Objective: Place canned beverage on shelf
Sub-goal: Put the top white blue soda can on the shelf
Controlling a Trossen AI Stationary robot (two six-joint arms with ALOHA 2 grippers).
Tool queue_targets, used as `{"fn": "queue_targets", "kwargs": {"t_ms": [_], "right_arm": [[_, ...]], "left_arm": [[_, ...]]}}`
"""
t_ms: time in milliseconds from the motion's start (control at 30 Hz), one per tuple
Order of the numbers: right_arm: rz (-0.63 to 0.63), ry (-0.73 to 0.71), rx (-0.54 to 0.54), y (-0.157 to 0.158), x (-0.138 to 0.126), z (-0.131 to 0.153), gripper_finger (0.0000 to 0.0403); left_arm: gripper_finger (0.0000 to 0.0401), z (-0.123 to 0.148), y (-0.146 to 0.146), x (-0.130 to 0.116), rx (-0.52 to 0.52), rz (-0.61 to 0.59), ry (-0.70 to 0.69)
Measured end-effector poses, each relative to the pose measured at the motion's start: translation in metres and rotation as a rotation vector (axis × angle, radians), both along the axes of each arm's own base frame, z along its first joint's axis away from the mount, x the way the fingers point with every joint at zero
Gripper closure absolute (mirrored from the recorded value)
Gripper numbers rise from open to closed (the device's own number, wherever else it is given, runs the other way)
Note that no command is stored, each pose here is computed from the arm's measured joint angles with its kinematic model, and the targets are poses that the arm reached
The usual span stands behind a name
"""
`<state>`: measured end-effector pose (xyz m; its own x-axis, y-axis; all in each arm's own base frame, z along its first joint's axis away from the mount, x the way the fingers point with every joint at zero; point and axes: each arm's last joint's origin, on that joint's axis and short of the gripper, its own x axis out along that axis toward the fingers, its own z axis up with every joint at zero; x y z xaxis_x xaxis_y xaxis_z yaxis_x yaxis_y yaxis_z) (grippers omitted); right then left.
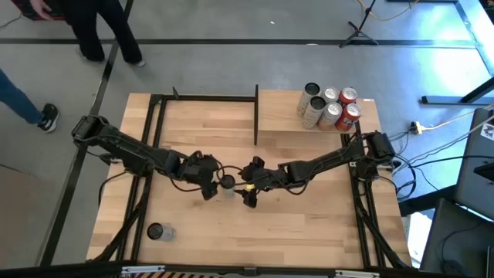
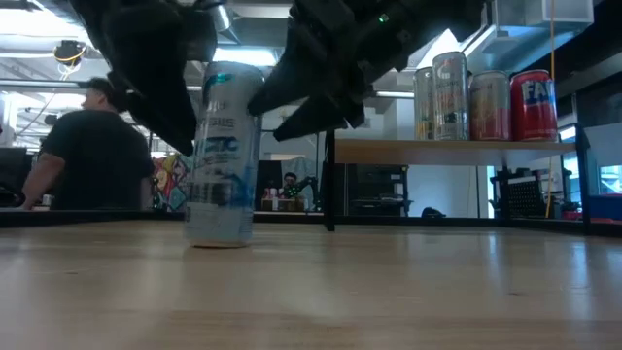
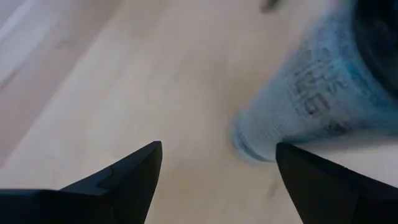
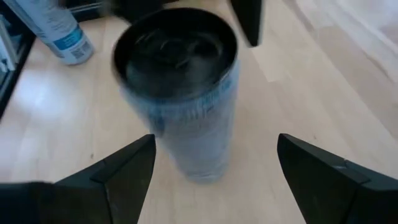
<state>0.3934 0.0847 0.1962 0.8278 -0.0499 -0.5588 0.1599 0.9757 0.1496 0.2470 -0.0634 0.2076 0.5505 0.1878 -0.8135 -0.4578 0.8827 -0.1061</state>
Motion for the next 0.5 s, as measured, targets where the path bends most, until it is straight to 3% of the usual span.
{"fn": "queue_targets", "kwargs": {"t_ms": [367, 500], "right_arm": [[-0.024, 0.09, -0.044, -0.009, -0.006, -0.004, 0.0078], [-0.002, 0.106, -0.037, -0.009, -0.016, 0.012, 0.0078]], "left_arm": [[0.0085, 0.003, -0.015, -0.003, -0.11, -0.12, -0.002], [0.0085, 0.022, -0.015, -0.011, -0.183, -0.156, -0.025]]}}
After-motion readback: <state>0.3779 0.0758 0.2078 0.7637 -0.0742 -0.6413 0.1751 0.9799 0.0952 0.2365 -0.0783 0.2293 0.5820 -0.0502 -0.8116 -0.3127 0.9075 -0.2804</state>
